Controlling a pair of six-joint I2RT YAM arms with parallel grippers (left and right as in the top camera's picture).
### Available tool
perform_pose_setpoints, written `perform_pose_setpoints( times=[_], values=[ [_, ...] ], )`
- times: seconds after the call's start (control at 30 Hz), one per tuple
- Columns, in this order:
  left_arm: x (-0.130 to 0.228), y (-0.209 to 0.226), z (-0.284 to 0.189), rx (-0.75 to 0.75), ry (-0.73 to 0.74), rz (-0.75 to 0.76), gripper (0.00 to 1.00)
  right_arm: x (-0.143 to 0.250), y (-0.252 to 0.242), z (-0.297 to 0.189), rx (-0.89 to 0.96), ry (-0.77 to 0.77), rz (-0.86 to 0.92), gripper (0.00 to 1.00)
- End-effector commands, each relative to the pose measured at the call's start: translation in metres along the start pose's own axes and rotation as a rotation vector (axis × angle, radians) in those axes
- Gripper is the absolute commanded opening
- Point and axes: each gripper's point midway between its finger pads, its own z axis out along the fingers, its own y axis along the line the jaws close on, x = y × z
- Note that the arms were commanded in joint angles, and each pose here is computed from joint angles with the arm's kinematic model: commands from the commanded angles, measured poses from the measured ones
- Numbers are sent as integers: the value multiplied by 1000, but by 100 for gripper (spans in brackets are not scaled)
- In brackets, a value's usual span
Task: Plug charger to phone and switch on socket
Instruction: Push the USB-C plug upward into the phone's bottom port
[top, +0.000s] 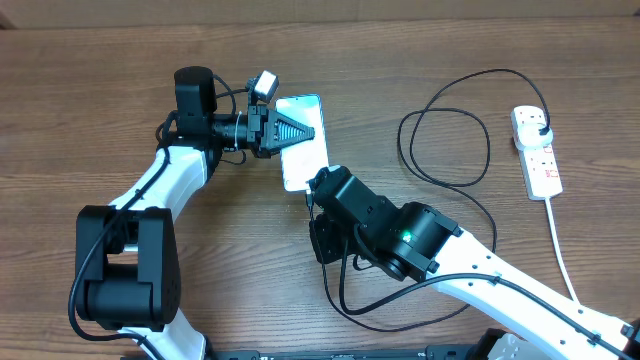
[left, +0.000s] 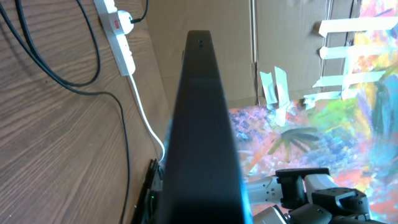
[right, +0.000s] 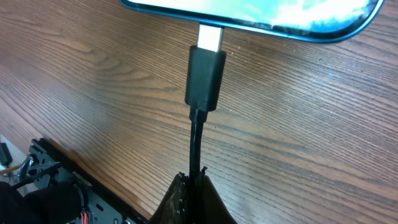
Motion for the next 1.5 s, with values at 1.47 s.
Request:
perform_pose_setpoints(
  times=[1.47],
  values=[
    [3,-9,2,28,36,14,4,-2,4,-1,-27,6,31,4]
  ],
)
